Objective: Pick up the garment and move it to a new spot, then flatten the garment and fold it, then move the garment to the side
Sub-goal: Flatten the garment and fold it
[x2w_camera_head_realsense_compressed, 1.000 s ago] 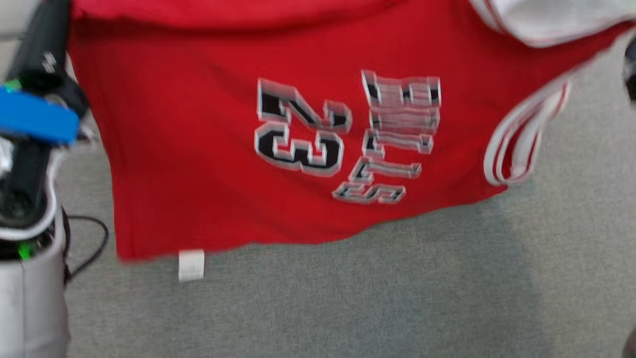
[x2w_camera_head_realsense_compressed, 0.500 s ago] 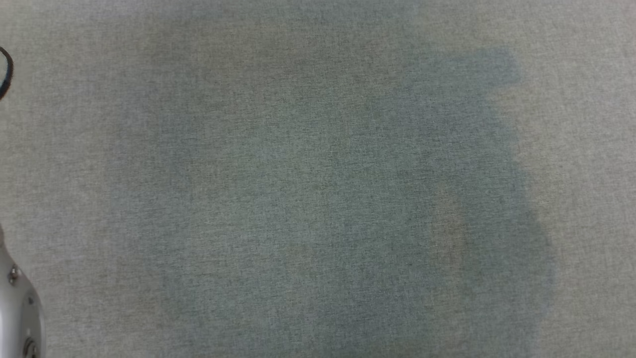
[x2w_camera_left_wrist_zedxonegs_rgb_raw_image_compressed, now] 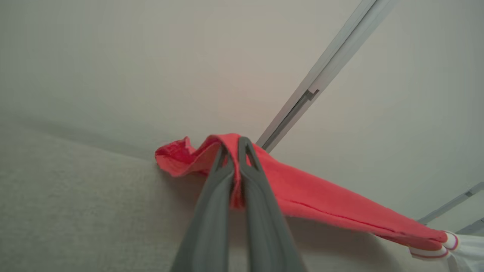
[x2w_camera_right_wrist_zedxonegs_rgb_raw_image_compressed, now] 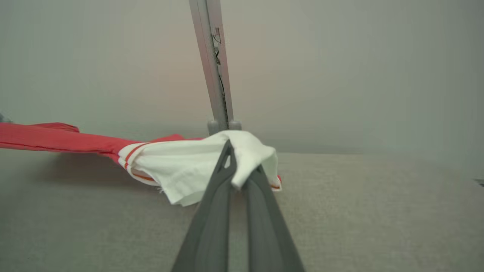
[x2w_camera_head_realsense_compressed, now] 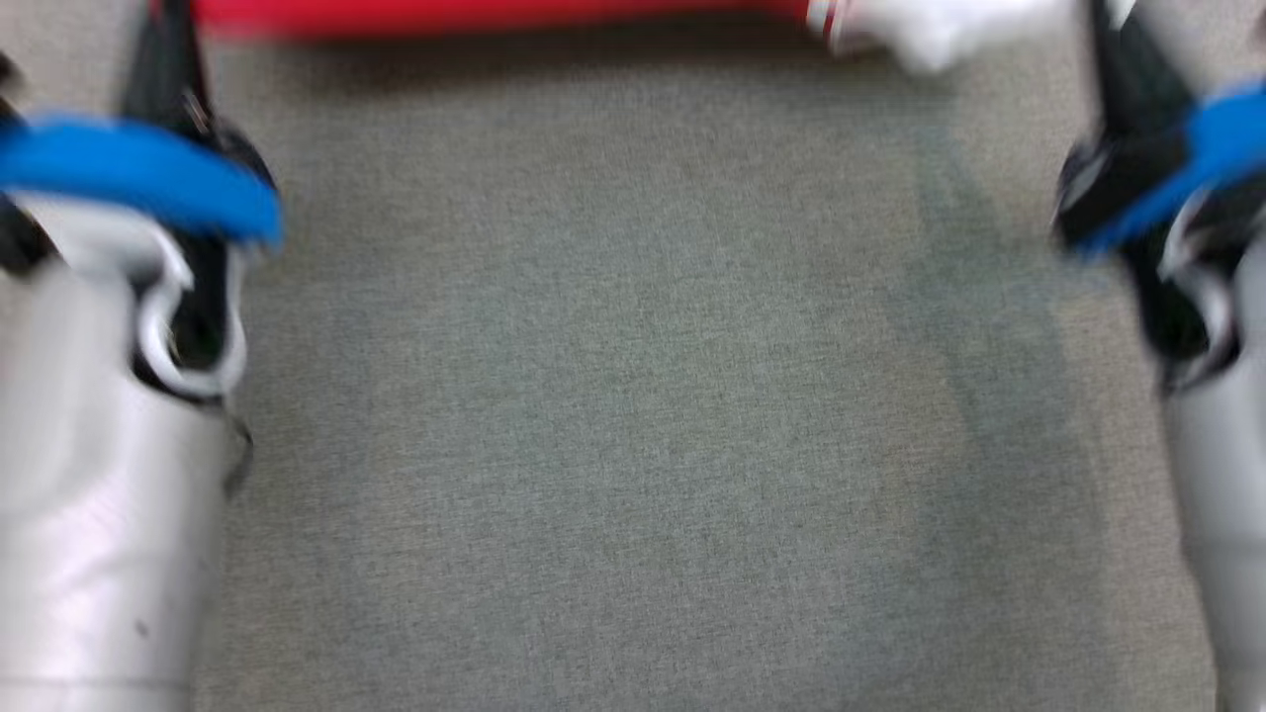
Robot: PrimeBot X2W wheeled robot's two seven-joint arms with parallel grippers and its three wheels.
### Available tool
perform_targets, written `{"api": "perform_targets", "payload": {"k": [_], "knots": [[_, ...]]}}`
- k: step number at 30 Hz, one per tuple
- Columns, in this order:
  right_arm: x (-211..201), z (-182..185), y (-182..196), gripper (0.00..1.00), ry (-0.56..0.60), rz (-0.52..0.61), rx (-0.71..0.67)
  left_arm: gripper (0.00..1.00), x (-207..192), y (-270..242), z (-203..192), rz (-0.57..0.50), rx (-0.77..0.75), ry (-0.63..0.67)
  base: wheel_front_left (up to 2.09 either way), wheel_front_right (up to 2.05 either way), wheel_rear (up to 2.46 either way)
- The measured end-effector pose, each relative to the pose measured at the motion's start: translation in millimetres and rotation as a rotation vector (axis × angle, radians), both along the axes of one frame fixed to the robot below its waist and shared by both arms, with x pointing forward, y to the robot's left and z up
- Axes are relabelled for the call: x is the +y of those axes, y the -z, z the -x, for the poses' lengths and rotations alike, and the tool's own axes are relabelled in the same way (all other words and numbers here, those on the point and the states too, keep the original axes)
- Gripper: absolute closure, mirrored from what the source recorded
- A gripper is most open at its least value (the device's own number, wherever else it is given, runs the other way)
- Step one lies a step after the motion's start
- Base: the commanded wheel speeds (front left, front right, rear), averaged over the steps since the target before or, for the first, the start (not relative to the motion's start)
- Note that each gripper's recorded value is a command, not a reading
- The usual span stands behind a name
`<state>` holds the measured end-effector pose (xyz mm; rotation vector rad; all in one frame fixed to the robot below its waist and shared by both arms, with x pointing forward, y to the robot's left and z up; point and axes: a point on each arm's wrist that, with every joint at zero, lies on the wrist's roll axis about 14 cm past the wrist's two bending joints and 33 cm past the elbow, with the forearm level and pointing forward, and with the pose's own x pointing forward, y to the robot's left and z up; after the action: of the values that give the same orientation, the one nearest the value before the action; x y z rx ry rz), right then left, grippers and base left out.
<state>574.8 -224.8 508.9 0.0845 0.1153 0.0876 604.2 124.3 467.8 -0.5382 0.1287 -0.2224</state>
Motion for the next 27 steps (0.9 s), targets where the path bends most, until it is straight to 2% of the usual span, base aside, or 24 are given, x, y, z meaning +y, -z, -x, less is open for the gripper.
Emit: {"api": "perform_targets", "payload": {"k": [3,7,9,14,22,27], "knots": [[4,40,48,1.0,-0.008,-0.027,0.187,1.0,-2,39,33,-0.034,0.106,0.019,0.0,0.0,0.0],[8,90,74,1.0,-0.025,-0.057,0.355,1.0,-3,76,85,-0.122,0.233,0.074,0.0,0.0,0.0],[11,115,76,1.0,-0.037,-0.071,0.41,1.0,-3,93,113,-0.174,0.301,0.11,0.0,0.0,0.0],[18,176,72,1.0,-0.042,-0.109,0.511,1.0,0,111,169,-0.208,0.408,0.144,0.0,0.0,0.0],[33,260,74,1.0,-0.028,-0.186,0.687,1.0,14,103,224,-0.249,0.481,0.171,0.0,0.0,0.0],[27,288,74,1.0,0.003,-0.184,0.769,1.0,26,98,253,-0.315,0.57,0.211,0.0,0.0,0.0]]}}
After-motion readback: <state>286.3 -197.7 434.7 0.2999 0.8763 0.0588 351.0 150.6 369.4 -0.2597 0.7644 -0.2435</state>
